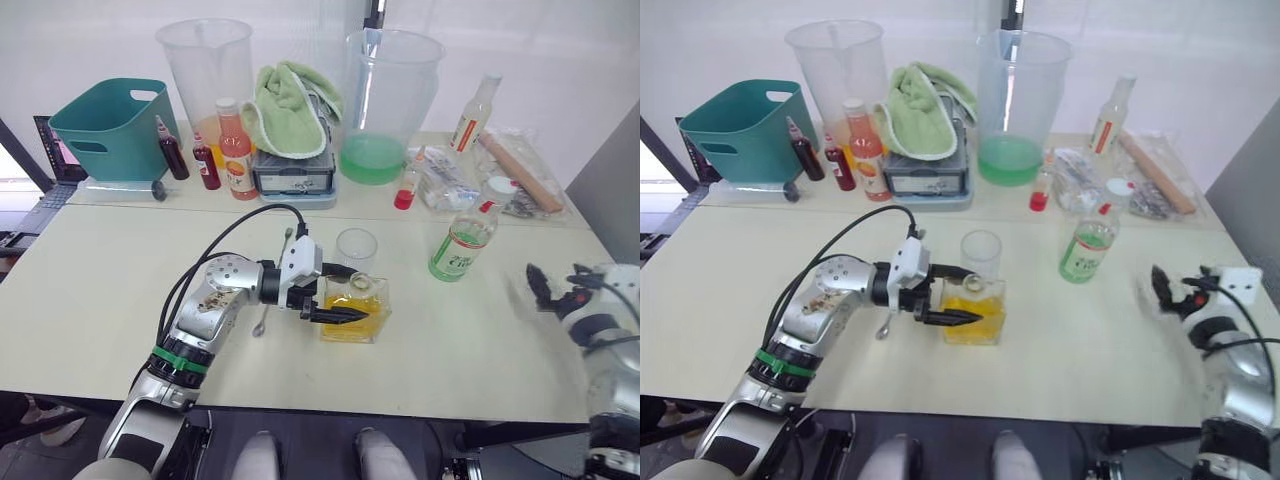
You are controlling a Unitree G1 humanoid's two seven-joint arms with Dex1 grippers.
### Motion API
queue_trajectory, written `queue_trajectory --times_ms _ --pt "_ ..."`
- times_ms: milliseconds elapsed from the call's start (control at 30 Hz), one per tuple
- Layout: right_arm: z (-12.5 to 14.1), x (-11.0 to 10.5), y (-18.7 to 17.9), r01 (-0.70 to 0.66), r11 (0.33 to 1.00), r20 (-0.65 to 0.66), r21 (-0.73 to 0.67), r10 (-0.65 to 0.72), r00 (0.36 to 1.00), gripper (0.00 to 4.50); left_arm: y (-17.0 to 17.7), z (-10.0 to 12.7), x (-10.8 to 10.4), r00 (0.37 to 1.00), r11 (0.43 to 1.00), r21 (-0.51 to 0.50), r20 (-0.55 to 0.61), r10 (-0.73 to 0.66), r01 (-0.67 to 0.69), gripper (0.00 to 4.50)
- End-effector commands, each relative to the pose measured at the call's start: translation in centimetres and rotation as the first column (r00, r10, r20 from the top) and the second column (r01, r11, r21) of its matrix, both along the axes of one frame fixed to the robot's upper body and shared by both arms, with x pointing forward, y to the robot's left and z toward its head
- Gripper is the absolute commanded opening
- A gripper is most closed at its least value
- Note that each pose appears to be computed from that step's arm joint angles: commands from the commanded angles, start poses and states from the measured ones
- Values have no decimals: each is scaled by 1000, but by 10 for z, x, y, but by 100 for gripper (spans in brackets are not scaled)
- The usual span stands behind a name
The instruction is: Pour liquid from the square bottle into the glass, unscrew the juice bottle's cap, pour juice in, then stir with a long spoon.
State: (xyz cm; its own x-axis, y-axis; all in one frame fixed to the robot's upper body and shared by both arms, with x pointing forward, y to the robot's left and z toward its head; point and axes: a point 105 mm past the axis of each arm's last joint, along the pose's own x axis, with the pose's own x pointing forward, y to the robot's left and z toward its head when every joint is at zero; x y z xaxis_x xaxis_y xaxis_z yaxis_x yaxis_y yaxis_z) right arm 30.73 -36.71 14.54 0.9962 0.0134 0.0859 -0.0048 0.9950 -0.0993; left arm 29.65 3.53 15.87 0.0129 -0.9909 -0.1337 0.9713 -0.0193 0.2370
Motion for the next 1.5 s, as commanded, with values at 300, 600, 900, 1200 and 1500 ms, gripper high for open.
queue_trajectory --times_ms 300,600,900,1200,1500 --pt "70 -53 86 -542 840 -93 1 540 837 446 -4 4 0 1000 1000 4 3 -17 17 279" --pt "62 -72 155 -738 670 -186 76 737 650 446 18 19 0 998 999 -46 -57 20 -23 279" --pt "45 -74 176 -787 600 -201 143 796 570 446 69 63 -6 991 991 -99 -109 77 -88 279" --pt "32 -78 180 -797 583 -225 159 807 546 446 114 95 16 974 974 -35 -4 225 -225 279" --pt "27 -78 182 -781 609 -224 143 788 573 446 103 138 85 855 891 -170 254 452 -420 279"
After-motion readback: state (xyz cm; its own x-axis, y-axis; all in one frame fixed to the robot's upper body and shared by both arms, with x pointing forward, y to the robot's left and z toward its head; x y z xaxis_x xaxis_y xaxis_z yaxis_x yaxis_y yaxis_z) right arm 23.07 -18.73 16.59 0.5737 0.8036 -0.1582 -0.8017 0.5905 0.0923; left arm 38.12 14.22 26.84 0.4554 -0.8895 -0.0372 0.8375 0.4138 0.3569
